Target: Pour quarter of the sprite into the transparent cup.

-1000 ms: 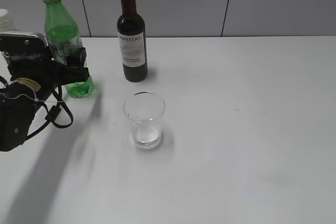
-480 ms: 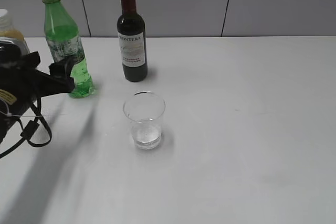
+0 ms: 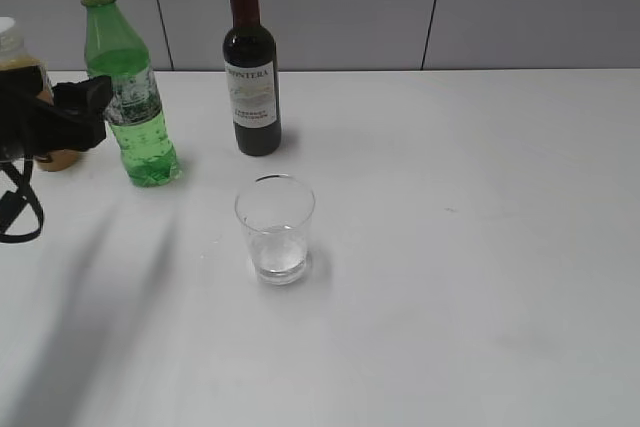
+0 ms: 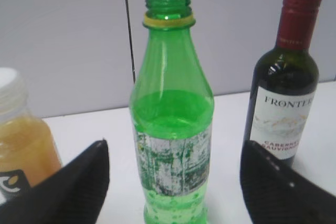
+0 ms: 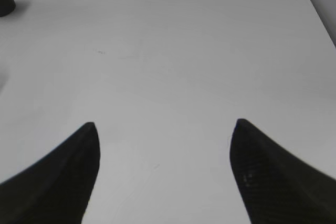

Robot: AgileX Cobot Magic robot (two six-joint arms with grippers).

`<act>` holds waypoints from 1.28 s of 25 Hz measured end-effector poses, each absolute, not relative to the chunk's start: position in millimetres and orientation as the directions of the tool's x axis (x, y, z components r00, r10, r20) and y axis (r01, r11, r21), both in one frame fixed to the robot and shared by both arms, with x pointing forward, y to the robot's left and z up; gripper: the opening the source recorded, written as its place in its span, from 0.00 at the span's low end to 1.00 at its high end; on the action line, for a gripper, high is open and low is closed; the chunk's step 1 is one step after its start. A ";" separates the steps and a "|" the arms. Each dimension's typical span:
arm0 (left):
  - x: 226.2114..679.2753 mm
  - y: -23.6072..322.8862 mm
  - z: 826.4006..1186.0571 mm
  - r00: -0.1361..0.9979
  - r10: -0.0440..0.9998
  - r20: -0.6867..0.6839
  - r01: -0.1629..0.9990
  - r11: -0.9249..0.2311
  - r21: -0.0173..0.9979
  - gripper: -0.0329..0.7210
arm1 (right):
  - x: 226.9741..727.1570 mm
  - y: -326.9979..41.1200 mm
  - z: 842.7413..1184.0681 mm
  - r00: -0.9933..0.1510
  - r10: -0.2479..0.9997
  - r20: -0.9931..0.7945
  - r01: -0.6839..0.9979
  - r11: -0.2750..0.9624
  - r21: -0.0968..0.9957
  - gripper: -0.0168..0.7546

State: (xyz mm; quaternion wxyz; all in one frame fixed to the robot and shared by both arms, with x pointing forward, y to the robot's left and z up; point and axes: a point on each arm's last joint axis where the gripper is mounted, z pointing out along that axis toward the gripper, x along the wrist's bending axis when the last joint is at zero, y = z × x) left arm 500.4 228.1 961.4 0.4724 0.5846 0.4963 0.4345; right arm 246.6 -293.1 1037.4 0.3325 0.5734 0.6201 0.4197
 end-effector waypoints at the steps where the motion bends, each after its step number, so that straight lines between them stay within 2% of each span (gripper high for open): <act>1: 498.7 230.0 964.2 0.133 0.990 0.045 0.192 -0.070 0.979 0.83 | 246.6 -293.1 1037.4 -0.121 0.990 0.069 0.432 -0.010 0.902 0.79; 8: 498.7 238.5 1007.1 0.181 0.983 0.011 0.370 -0.078 0.926 0.83 | 246.6 -293.1 1037.4 -0.121 0.990 0.069 0.432 -0.010 0.902 0.79; 18: 507.2 250.8 1078.9 0.252 0.966 -0.058 0.673 -0.132 0.727 0.83 | 246.6 -293.1 1037.4 -0.121 0.990 0.069 0.432 -0.010 0.902 0.79; 25: 495.7 262.4 1114.7 0.220 0.972 -0.086 0.807 -0.132 0.575 0.83 | 246.6 -293.1 1037.4 -0.121 0.990 0.069 0.432 -0.010 0.902 0.79; 32: 458.2 267.1 1130.2 0.236 0.968 -0.081 0.868 -0.173 0.465 0.83 | 246.6 -293.1 1037.4 -0.121 0.990 0.069 0.432 -0.010 0.902 0.79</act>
